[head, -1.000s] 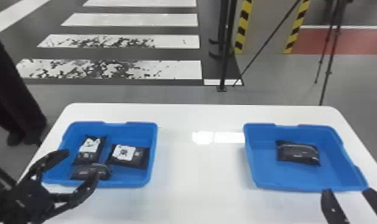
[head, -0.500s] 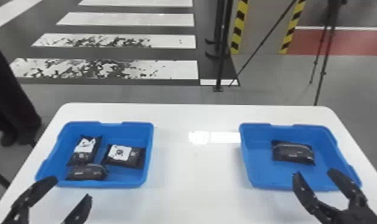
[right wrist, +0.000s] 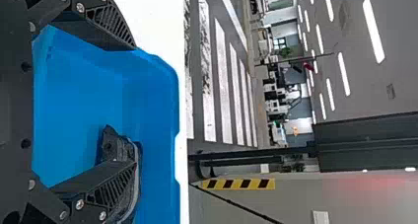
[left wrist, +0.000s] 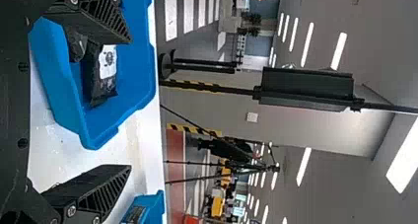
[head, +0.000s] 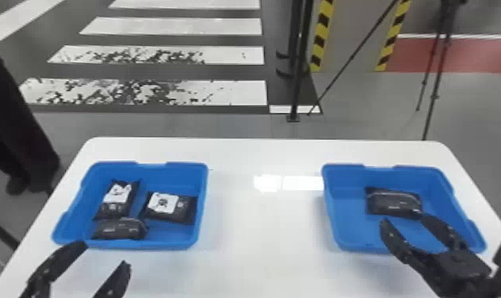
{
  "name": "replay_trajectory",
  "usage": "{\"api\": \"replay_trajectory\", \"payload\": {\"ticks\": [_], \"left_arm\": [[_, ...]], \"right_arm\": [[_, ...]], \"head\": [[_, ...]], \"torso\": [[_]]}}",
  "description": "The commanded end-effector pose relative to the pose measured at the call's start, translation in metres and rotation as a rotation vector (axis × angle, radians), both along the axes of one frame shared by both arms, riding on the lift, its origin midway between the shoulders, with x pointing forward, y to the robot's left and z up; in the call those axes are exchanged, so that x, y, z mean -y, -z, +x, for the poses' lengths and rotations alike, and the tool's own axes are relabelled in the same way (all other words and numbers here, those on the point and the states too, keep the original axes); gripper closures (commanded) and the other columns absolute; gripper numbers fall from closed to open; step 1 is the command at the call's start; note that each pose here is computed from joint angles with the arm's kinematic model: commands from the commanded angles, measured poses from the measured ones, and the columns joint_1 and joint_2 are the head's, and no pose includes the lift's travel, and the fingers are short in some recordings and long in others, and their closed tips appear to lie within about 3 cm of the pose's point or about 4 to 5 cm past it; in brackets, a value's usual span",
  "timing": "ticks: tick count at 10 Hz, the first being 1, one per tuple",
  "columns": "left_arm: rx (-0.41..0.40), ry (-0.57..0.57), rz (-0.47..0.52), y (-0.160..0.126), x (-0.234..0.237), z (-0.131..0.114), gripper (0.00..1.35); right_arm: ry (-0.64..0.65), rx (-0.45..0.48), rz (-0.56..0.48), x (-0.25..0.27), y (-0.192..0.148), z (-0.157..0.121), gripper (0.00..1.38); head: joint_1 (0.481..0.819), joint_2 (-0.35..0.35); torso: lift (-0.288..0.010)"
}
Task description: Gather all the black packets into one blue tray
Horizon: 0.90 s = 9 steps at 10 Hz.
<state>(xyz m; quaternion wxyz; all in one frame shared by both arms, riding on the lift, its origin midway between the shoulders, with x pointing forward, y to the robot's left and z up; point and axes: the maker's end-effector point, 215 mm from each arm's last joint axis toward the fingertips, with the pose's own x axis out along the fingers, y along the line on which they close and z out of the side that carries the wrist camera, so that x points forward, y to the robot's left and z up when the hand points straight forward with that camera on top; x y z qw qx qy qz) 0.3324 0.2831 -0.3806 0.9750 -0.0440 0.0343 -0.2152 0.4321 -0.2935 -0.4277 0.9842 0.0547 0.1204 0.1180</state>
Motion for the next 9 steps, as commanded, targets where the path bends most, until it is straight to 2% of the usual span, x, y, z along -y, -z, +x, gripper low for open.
{"api": "replay_trajectory", "payload": {"ticks": [1, 3, 9], "left_arm": [[-0.003, 0.010, -0.014, 0.000, 0.005, 0.003, 0.14], [-0.002, 0.020, -0.020, -0.001, 0.010, 0.006, 0.14], [-0.011, 0.032, -0.043, 0.000, 0.018, 0.010, 0.14]], "right_arm": [[-0.002, -0.030, -0.001, 0.006, 0.009, 0.016, 0.20], [0.001, -0.038, -0.004, 0.014, 0.012, 0.039, 0.20], [0.044, -0.142, -0.032, 0.057, 0.051, 0.087, 0.20]], "head": [[0.695, -0.013], [0.695, -0.029], [0.695, -0.076]], "torso": [[-0.110], [-0.110], [-0.110]]}}
